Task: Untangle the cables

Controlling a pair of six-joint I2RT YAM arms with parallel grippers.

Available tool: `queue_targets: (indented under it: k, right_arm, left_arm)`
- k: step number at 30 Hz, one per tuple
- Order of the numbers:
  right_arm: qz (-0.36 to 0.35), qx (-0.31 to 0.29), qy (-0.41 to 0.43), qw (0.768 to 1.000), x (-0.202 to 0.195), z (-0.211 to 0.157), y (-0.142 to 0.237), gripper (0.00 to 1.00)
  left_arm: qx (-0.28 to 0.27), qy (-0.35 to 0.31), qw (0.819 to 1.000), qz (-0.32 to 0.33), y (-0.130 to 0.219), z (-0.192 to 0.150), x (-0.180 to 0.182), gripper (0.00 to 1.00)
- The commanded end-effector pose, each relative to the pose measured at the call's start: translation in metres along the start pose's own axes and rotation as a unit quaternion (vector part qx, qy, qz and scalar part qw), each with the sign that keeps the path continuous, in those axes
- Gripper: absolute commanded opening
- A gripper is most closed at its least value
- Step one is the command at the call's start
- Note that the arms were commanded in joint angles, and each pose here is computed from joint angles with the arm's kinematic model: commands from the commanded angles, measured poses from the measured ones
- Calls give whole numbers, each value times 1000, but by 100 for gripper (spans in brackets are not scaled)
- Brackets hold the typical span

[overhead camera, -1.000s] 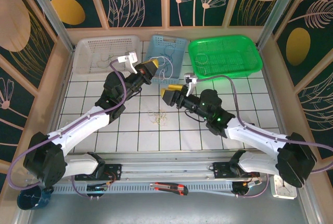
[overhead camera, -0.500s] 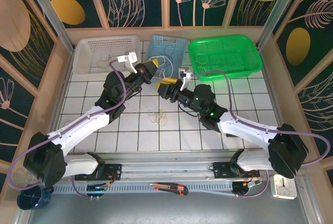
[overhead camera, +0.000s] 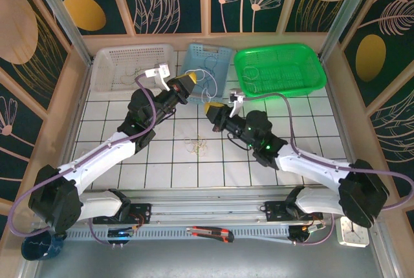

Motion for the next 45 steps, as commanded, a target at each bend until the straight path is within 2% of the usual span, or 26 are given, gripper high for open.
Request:
queue_targets:
  k: [1, 9, 14, 19, 22, 27, 32, 45]
  right_arm:
    - [-25, -28, -13, 999, -13, 7, 19, 0]
    - [-83, -90, -34, 992, -41, 34, 65, 0]
    - [-103, -148, -33, 983, -42, 75, 91, 0]
    - [-106, -185, -17, 977, -28, 117, 102, 0]
    - [-102, -203, -9, 974, -20, 140, 103, 0]
    - [-75, -200, -4, 977, -7, 168, 91, 0]
    - [-65, -205, 3, 977, -1, 192, 80, 0]
    - [-35, -225, -18, 973, -7, 226, 76, 0]
  left_arm:
    - [-30, -6, 1000, -6, 3, 22, -11, 0]
    - [-27, -14, 1000, 5, 5, 18, -6, 0]
    - [-12, -16, 1000, 13, 6, 5, 3, 0]
    - [10, -25, 1000, 6, 7, -12, 10, 0]
    - [29, -35, 999, 2, 8, -24, 14, 0]
    - [59, -50, 997, -18, 10, -43, 17, 0]
    - [87, -65, 994, -11, 16, -64, 29, 0]
    - [125, -67, 990, 18, 22, -97, 55, 0]
Point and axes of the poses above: each hand's point on the last joint's axis, 136 mm out from that joint toward the fingers, its own y axis back along the fingers, its own x axis along the line the jaws close on, z = x × y, the point moved 4 cm from there along y, back along the fingers, and after that the axes turned 6 degrees about -y, right-handed, at the moved point
